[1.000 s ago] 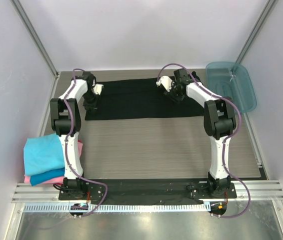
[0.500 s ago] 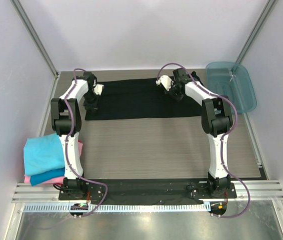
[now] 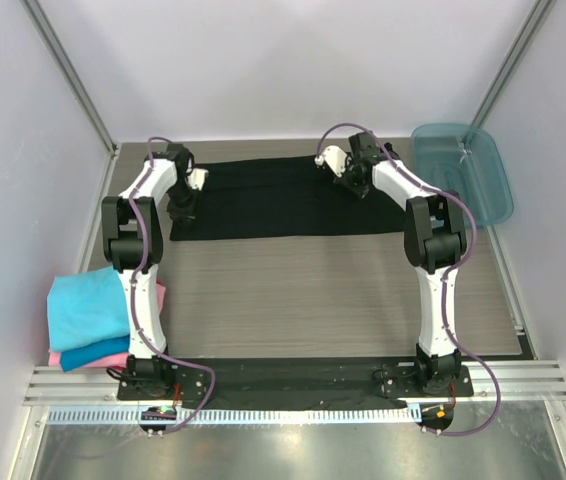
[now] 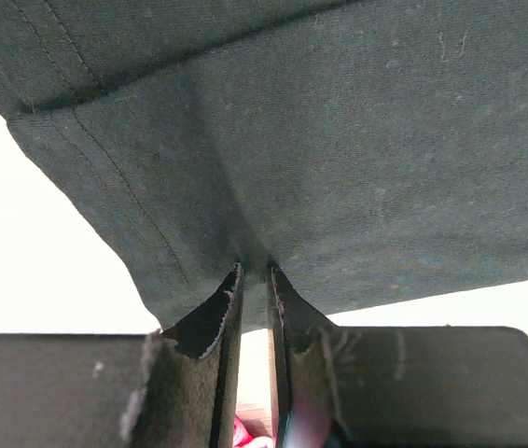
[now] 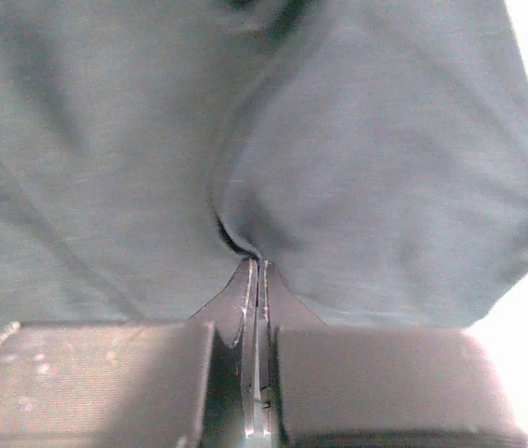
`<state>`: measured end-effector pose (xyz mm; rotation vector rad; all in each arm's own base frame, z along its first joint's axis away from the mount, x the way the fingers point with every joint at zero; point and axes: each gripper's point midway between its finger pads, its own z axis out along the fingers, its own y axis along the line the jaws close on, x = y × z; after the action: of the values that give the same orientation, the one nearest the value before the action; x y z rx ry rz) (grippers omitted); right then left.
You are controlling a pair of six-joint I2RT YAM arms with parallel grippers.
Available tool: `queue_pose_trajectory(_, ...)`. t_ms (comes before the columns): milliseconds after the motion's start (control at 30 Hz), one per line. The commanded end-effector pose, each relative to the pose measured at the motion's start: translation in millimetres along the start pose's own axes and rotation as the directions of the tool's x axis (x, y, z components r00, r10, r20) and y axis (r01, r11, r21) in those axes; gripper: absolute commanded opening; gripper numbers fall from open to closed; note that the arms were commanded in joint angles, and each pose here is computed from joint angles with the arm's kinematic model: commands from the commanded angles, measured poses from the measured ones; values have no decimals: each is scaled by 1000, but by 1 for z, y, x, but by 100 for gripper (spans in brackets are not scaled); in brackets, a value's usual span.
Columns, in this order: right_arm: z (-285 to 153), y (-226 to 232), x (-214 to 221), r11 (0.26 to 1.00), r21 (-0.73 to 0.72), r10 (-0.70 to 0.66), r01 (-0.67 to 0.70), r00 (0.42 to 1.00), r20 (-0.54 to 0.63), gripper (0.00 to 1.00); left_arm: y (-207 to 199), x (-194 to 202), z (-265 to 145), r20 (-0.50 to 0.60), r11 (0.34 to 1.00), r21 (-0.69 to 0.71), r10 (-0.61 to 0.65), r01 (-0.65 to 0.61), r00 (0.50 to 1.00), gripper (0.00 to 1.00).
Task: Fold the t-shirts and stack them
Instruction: Fold the tshirt
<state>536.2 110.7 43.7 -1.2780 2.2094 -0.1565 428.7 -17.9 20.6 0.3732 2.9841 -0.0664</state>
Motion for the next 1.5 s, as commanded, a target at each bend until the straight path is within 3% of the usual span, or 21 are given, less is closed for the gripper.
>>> queue_pose_trajectory(0,-21,-61,-26,980,198,-36,27,998,41,1,-2,4,-5,-3,1000,4,8,-8,1000,17)
queue_pose_trajectory(200,4,-112,-35,934,357,-9,-7,999,43,1,-1,6,-10,0,1000,-10,16,-16,1000,17)
queue_pose_trajectory(267,1,-138,-39,885,463,24,-43,999,48,7,-1,7,-13,2,1000,-14,18,-18,1000,17)
queue_pose_trajectory(300,5,-142,-37,873,485,38,-55,998,45,14,-1,7,-13,1,1000,-15,18,-18,1000,17)
queue_pose_trajectory(333,-3,-154,-42,838,536,71,-100,995,75,35,1,6,-15,7,1000,-22,20,-19,1000,17)
queue_pose_trajectory(367,-7,-157,-45,826,552,81,-118,993,91,42,0,7,-16,6,1000,-20,21,-21,1000,17)
queue_pose_trajectory(433,-21,-163,-52,806,571,101,-158,986,131,47,0,6,-17,11,1000,-22,20,-20,1000,17)
queue_pose_trajectory(700,-85,-168,-70,768,570,173,-293,951,255,47,-1,-3,-33,51,997,-8,71,-71,996,17)
queue_pose_trajectory(800,-107,-158,-76,781,532,198,-325,938,283,47,-9,-17,-58,131,983,43,173,-180,976,33)
queue_pose_trajectory(833,-110,-153,-76,795,509,204,-330,935,289,47,-7,-21,-68,156,966,31,249,-256,956,42)
queue_pose_trajectory(900,-123,-145,-79,803,476,232,-359,923,306,48,-9,-21,-84,162,934,39,345,-355,925,44)
queue_pose_trajectory(1067,-129,-112,-78,843,419,230,-336,931,285,49,-2,14,-85,29,817,97,568,-568,823,44)
queue_pose_trajectory(1167,-132,-100,-76,854,409,222,-321,937,270,49,-2,34,-73,-10,775,133,625,-618,781,43)
queue_pose_trajectory(1467,-151,-92,-71,857,415,212,-305,943,256,52,2,43,-40,-54,753,135,655,-644,754,44)
